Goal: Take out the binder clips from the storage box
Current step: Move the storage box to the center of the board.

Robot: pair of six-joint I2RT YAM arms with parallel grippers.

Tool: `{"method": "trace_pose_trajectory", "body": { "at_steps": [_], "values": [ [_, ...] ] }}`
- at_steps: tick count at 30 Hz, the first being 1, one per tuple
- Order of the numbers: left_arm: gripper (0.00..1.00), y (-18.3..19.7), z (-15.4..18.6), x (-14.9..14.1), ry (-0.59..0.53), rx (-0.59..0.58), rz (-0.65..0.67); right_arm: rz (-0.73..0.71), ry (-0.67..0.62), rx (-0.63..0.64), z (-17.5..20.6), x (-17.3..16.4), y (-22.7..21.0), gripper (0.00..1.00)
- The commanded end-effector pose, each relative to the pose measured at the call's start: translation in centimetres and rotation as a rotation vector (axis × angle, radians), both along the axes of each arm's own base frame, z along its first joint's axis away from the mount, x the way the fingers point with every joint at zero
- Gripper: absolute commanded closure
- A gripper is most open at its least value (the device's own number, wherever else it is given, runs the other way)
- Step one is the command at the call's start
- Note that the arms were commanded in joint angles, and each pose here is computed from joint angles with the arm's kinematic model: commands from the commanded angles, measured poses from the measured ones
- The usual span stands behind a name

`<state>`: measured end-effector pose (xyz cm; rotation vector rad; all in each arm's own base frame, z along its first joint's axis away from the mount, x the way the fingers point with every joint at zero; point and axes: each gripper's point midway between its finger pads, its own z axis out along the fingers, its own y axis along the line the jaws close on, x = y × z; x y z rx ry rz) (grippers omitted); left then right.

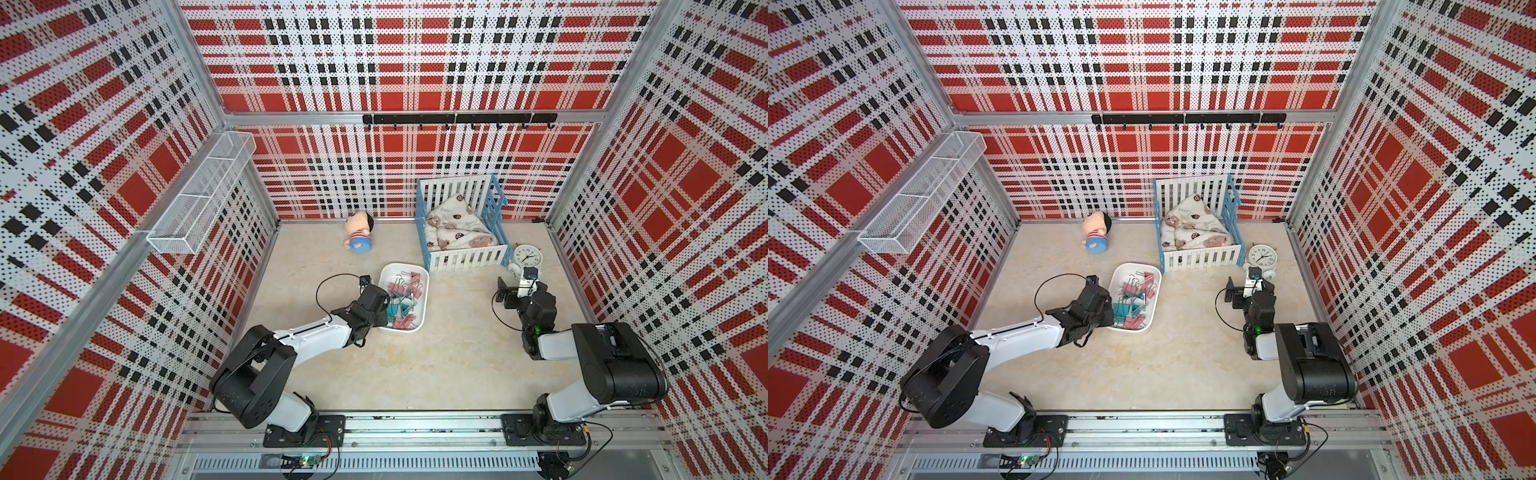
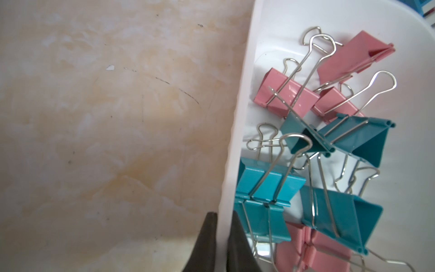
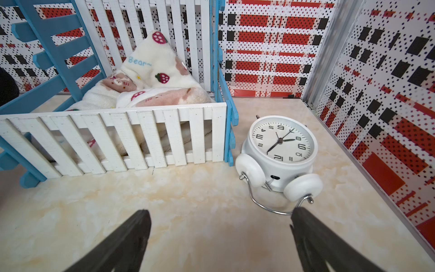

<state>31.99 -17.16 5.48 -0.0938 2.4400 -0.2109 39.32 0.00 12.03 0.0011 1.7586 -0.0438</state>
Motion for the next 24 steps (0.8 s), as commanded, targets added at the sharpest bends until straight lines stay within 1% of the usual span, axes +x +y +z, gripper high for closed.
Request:
{"method": "trace_pose_trajectory", "body": {
  "at_steps": [1, 3, 6, 12, 15, 21, 22, 24],
  "values": [
    [0.9, 0.2, -2.0, -2.3, 0.059, 0.032, -0.009, -0.002, -0.011, 0.006, 0.3, 0.1, -0.1, 0.0],
    [0.86, -0.2, -1.8, -2.7, 0.055, 0.017, -0.012, -0.001, -0.009, 0.005, 0.3, 0.1, -0.1, 0.0],
    [0.73, -0.9, -0.9, -2.9, 0.033, -0.004, -0.018, -0.001, -0.01, 0.006, 0.3, 0.1, -0.1, 0.0],
    [0.6, -1.5, 1.9, -2.0, -0.033, -0.029, -0.023, -0.001, -0.01, 0.006, 0.3, 0.1, -0.1, 0.0],
    [0.56, -1.7, 3.6, -1.4, -0.068, -0.023, -0.025, -0.002, -0.009, 0.006, 0.3, 0.1, -0.1, 0.0],
    [0.53, -0.9, 6.9, 0.5, -0.173, 0.017, -0.004, -0.001, -0.01, 0.006, 0.3, 0.0, -0.1, 0.0],
    [0.52, -0.4, 7.2, 1.1, -0.189, 0.023, 0.01, -0.001, -0.011, 0.006, 0.3, 0.0, -0.1, 0.03],
    [0.52, 0.6, 7.5, 2.4, -0.206, 0.012, 0.032, 0.007, -0.02, 0.003, 0.7, 0.2, 0.1, 0.05]
  ]
}}
